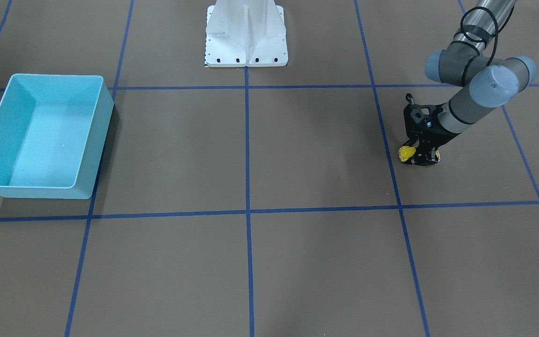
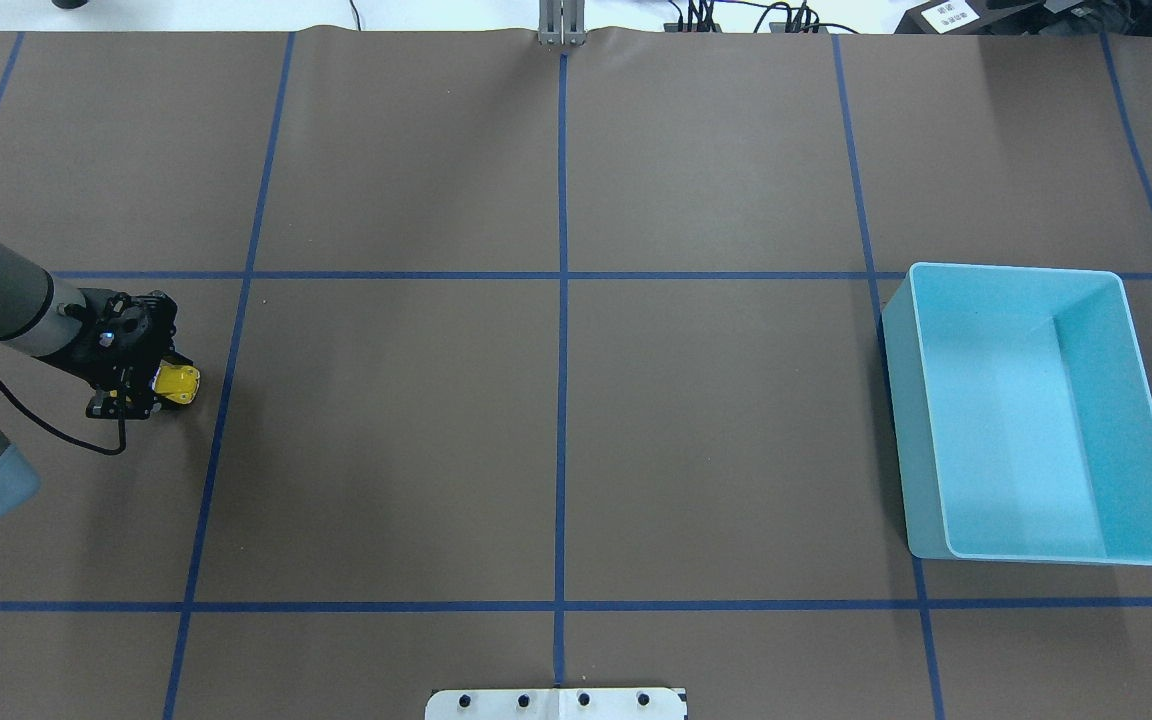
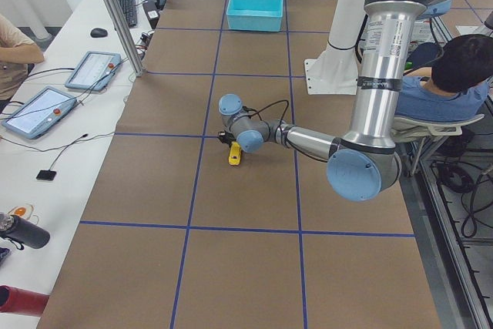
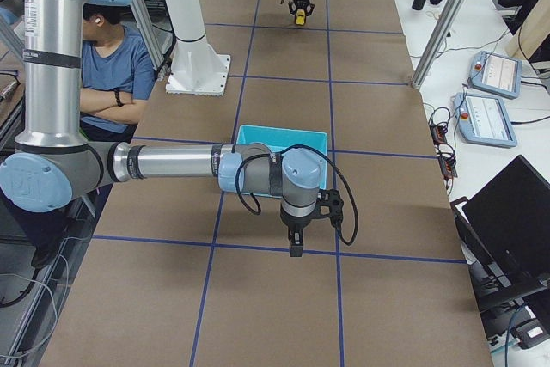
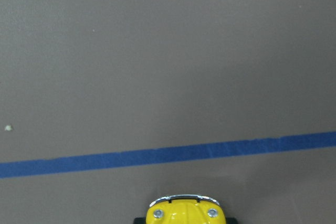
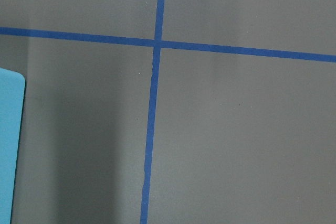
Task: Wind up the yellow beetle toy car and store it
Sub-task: 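Keep dragging the car back toward the robot, then open the left gripper, then withdraw the left arm while the released car rolls toward the bin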
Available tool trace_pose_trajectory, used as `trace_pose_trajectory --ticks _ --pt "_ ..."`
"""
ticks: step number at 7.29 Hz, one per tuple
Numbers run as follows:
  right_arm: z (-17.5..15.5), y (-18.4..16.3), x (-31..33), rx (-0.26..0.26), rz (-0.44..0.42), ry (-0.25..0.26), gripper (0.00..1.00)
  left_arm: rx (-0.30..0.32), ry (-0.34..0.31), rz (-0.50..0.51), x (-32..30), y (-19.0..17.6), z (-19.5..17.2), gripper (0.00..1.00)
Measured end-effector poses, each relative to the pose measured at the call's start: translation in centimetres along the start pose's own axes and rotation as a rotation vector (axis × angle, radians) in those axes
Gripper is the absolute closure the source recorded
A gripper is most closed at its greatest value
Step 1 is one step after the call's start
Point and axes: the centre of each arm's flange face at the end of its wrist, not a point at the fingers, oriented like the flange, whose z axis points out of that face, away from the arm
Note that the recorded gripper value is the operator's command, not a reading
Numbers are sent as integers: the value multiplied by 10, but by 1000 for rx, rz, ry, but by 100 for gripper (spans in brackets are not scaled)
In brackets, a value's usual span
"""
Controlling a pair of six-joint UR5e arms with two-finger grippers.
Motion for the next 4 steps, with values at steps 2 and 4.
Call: trace_pose_trajectory --ticks 2,4 --pt "0 0 0 0 0 0 0 1 -1 -4 -1 1 0 0" --pt "0 0 0 0 -1 0 0 0 -4 -6 -2 2 -2 0"
